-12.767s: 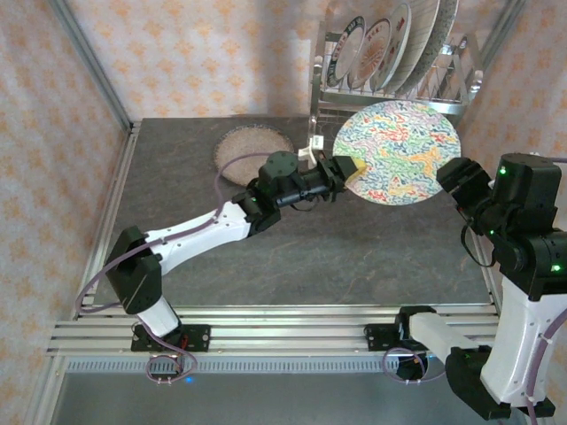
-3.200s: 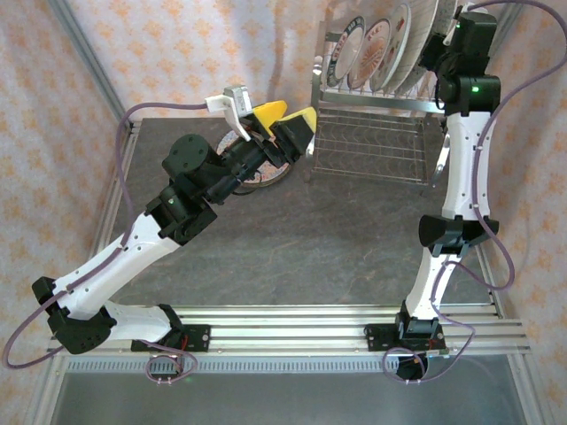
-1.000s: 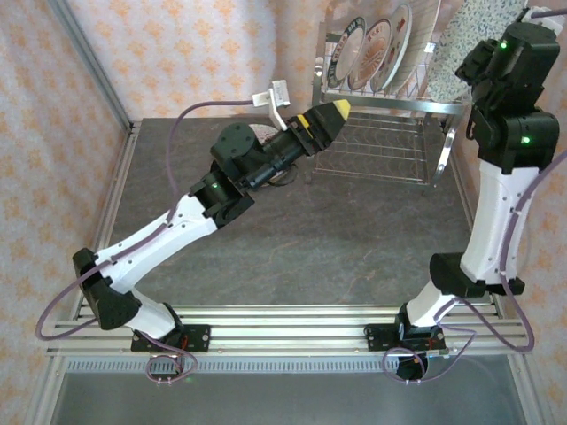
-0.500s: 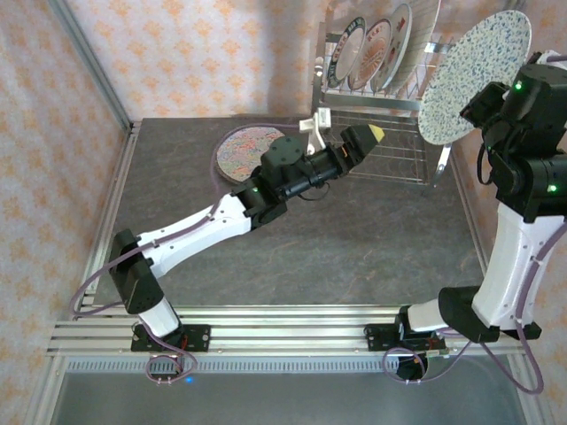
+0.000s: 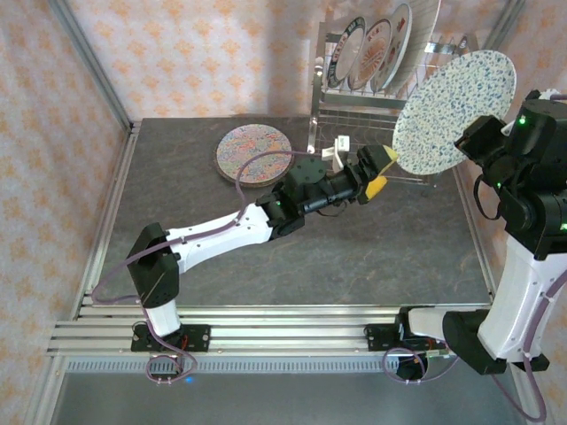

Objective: Unload the plates from the dish rack

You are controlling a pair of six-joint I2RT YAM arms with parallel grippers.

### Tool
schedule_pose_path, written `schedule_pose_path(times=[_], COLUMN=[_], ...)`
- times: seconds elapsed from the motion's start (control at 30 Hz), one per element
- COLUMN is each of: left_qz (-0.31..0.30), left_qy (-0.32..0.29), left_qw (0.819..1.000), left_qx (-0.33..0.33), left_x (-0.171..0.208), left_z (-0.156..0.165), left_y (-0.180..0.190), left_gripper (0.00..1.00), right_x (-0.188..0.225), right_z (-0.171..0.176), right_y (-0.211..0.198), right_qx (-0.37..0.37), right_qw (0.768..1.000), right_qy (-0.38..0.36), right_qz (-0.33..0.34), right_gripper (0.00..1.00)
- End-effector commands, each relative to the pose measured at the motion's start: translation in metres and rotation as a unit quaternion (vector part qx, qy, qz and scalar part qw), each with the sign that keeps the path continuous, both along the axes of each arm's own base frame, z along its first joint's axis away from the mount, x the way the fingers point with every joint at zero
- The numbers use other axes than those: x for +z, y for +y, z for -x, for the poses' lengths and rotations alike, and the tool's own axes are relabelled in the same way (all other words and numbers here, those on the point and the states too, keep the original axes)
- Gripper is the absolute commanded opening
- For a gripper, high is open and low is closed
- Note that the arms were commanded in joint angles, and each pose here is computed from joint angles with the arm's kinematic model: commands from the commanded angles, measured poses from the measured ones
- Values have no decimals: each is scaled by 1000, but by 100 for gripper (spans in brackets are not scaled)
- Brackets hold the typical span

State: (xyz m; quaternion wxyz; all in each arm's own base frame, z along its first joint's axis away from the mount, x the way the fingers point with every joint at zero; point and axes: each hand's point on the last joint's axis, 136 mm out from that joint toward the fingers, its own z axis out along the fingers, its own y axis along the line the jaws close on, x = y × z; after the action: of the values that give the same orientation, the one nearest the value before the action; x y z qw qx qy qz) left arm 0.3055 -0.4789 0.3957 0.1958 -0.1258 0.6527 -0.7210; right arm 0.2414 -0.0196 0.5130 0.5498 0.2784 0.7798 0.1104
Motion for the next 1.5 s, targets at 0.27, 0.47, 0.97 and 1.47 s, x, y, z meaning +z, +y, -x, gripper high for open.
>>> schedule_pose_path(times=[0.27,0.47,0.97,1.47], left_qz=[62,82,101,101], left_qy=[30,41,42,35], left_qw=[998,996,994,994], left_qx=[-14,-7,5,9], left_x=[-3,-5,0,0], left_z=[4,2,-4,-6], left_y=[-1,4,22,38], left_gripper=[74,66,41,0], right_x=[-12,-18,-41,-66], right_z=[13,9,8,9], right_y=[22,28,37,35], right_qx=[29,36,39,31], right_qw=[994,991,983,983], right_qy=[-9,-4,12,39], right_qz=[-102,-133,-179,-176], right_gripper=[0,0,0,8])
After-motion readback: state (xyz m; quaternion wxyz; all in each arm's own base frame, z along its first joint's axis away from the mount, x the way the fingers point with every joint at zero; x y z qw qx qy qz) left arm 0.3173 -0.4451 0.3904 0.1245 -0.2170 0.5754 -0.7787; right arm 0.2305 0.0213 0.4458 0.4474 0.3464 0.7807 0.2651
